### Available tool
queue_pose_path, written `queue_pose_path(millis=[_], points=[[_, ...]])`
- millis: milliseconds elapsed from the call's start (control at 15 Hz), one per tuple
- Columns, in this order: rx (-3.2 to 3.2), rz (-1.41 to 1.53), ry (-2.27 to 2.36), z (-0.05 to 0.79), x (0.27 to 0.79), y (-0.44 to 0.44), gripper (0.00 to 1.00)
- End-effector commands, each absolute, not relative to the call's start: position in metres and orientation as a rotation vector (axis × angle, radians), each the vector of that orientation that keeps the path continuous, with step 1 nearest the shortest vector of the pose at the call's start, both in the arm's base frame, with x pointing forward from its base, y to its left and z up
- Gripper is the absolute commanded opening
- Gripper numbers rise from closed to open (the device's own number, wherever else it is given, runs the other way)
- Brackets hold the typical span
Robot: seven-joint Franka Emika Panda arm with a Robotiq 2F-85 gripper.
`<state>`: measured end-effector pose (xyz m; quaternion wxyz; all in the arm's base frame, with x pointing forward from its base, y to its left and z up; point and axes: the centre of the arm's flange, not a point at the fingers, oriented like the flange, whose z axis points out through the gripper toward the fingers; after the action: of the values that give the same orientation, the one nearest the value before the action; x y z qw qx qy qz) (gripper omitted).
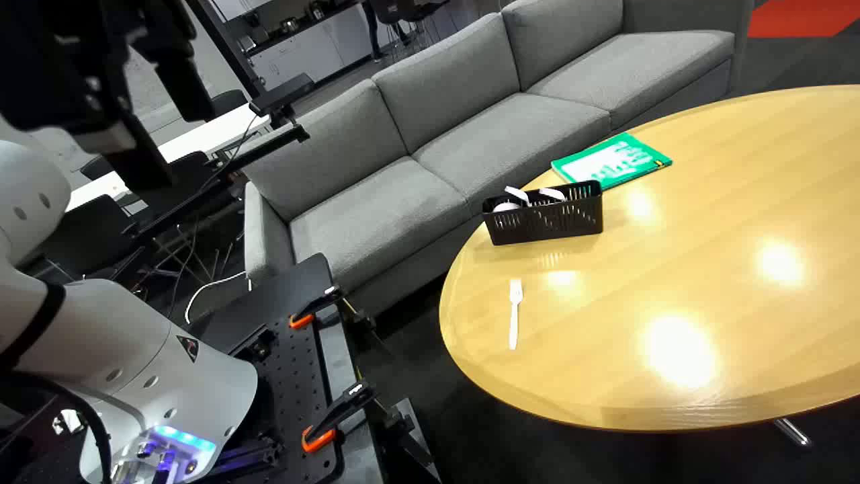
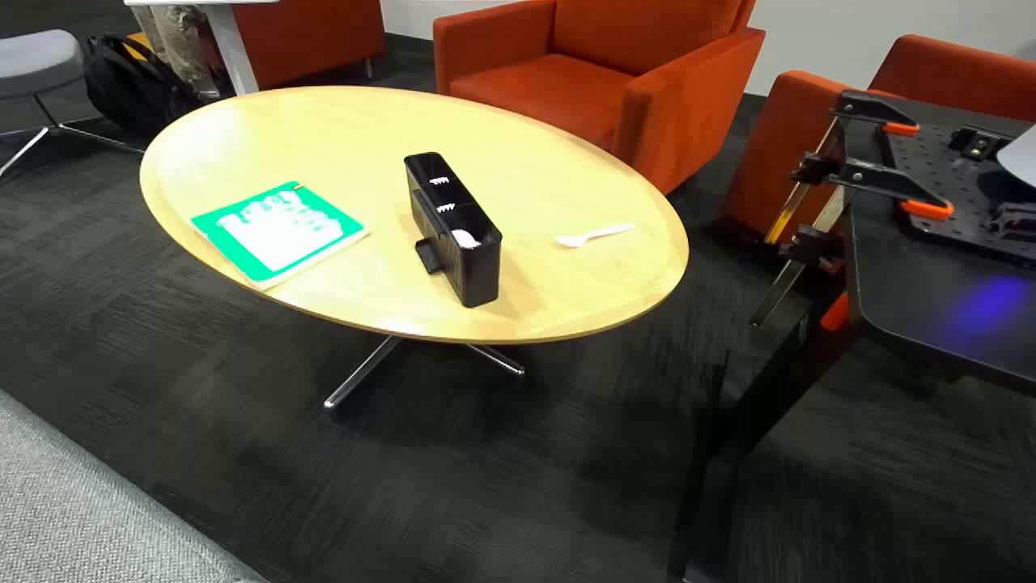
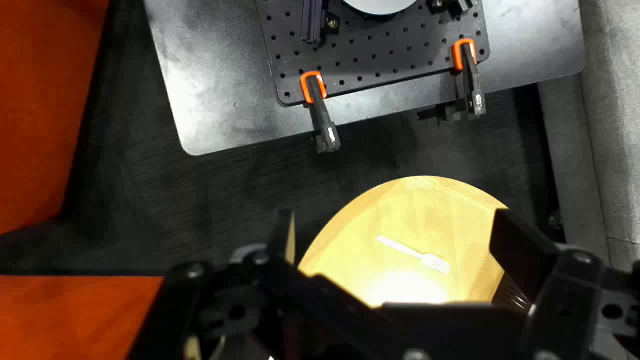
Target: Take the fork from the rack and put it on the table
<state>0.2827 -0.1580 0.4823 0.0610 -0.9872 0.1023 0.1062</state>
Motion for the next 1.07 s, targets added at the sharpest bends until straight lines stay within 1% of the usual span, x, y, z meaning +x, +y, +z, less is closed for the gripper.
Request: queue_pose_path(millis=[0,467,667,1000], points=[[-2.986,0.321,0.31,0.482,0.283,-0.158,1.0],[-2.986,0.321,0.31,0.482,0.283,-0.158,1.0],[-2.983,0.238,0.215,0.471,0.31,-0.142,1.0],[-2.968,0.145,-0.039,0.444,0.376,-0.079,1.0]])
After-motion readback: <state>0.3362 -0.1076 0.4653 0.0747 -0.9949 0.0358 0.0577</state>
